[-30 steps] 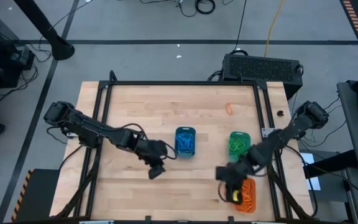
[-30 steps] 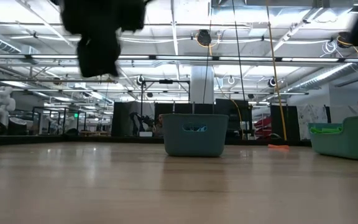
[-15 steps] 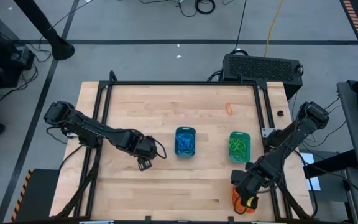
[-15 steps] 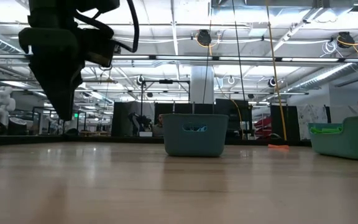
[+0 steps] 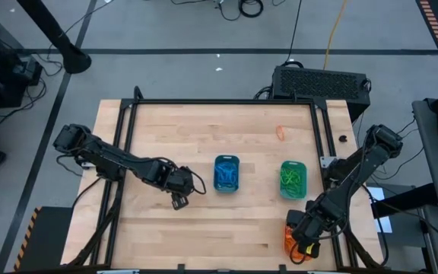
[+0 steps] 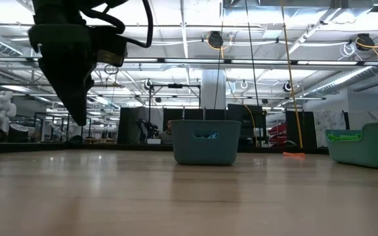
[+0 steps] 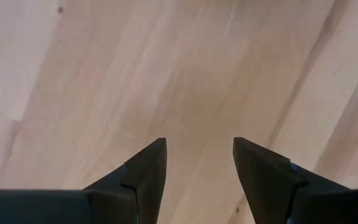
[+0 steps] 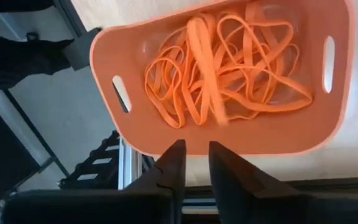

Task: Sort rubber bands into baskets
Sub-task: Put the orange rubberband into the orange bin

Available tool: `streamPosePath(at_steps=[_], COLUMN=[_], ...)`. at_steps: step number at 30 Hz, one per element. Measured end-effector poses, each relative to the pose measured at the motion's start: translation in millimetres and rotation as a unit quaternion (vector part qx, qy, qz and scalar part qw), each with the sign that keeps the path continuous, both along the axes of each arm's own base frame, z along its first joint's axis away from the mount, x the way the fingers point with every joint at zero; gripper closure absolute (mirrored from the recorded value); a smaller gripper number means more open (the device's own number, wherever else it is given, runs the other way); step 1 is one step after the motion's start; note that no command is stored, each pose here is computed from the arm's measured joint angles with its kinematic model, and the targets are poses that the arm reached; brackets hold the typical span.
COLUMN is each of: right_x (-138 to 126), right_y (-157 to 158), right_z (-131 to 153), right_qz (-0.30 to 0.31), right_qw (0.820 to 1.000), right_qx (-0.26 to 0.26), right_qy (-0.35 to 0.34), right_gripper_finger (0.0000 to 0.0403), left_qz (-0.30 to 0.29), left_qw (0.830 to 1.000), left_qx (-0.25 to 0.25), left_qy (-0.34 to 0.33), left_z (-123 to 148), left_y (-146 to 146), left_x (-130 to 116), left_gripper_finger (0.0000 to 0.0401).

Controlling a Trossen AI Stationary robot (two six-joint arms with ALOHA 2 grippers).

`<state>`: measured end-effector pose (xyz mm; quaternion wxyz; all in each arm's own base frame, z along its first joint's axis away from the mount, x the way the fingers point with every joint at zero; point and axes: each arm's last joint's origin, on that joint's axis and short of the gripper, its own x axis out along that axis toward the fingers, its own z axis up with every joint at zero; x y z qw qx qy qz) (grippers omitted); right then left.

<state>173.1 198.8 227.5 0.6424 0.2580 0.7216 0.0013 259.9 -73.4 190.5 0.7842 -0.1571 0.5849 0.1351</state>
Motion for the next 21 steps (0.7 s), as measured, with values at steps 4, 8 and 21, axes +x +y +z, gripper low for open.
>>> streamPosePath(at_steps=[4, 8, 21], right_x=[-0.4, 2.8, 38.0], right_y=[0.1, -1.0, -56.7], right_z=[0.0, 0.5, 47.1], right_qz=[-0.02, -0.046, -0.216], right_qw=[1.0, 0.999, 0.965], right_qx=[0.002, 0.013, 0.105], right_qy=[0.013, 0.026, -0.108], right_gripper_finger=[0.0322, 0.0302, 0.0317], left_qz=[-0.017, -0.052, -0.125], left_qw=[1.0, 0.999, 0.984], left_qx=[-0.008, -0.006, 0.07], left_qy=[0.006, 0.004, -0.106], left_z=[0.0, 4.2, 45.4], left_y=[-7.6, -17.8, -28.9], left_x=[-3.0, -9.8, -33.9], left_gripper_finger=[0.0209, 0.0209, 0.0209])
